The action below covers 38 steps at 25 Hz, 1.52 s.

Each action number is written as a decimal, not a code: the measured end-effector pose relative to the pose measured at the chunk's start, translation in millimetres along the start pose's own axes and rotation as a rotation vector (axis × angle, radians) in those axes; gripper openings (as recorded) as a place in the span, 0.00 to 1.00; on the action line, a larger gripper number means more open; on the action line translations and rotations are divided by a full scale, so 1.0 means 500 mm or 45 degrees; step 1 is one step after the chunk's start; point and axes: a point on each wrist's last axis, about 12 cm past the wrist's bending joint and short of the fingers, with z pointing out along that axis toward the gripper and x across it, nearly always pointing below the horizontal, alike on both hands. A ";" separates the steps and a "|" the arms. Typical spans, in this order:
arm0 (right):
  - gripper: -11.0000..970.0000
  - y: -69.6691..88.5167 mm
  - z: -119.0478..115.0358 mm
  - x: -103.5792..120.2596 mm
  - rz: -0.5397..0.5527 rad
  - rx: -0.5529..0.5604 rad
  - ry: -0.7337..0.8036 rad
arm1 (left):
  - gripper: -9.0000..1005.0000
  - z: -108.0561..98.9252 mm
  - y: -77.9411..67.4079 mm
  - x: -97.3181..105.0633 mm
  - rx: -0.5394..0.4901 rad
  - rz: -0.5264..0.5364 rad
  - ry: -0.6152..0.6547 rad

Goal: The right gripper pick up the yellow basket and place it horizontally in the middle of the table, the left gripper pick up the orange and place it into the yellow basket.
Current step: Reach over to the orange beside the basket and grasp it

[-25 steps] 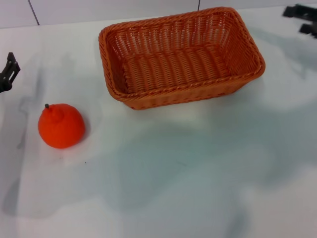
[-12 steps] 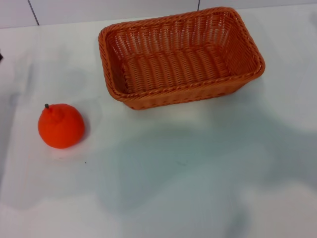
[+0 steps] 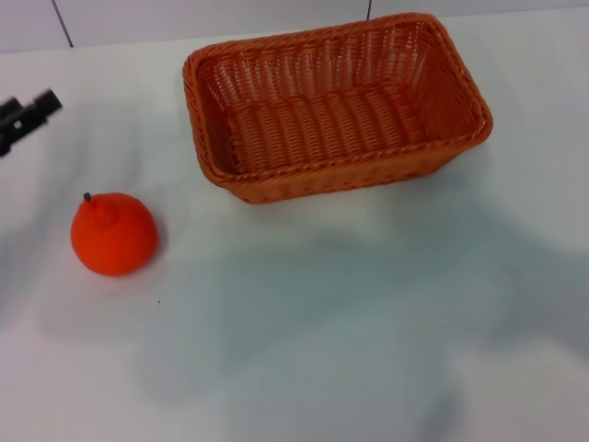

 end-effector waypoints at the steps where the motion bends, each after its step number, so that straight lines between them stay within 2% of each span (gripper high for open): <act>1: 0.95 -0.003 0.002 0.000 -0.004 0.007 -0.003 | 0.89 -0.008 -0.006 -0.001 0.040 0.012 0.031; 4: 0.95 -0.009 0.006 0.001 -0.012 0.026 -0.010 | 0.89 -0.026 -0.017 0.000 0.108 0.075 0.120; 9: 0.95 -0.013 0.009 0.001 -0.016 0.038 -0.014 | 0.89 -0.034 -0.028 0.022 0.179 0.104 0.270; 13: 0.95 -0.017 0.011 0.000 -0.023 0.046 -0.021 | 0.89 -0.033 -0.038 0.033 0.225 0.106 0.306; 19: 0.95 -0.022 0.013 -0.003 -0.033 0.061 -0.033 | 0.89 -0.031 -0.035 0.041 0.203 0.149 0.321; 30: 0.95 -0.023 0.010 -0.006 -0.035 0.078 -0.042 | 0.89 0.000 -0.024 0.060 0.085 0.253 0.318; 38: 0.95 -0.023 0.008 -0.008 -0.035 0.084 -0.048 | 0.89 -0.001 -0.022 0.064 0.077 0.262 0.327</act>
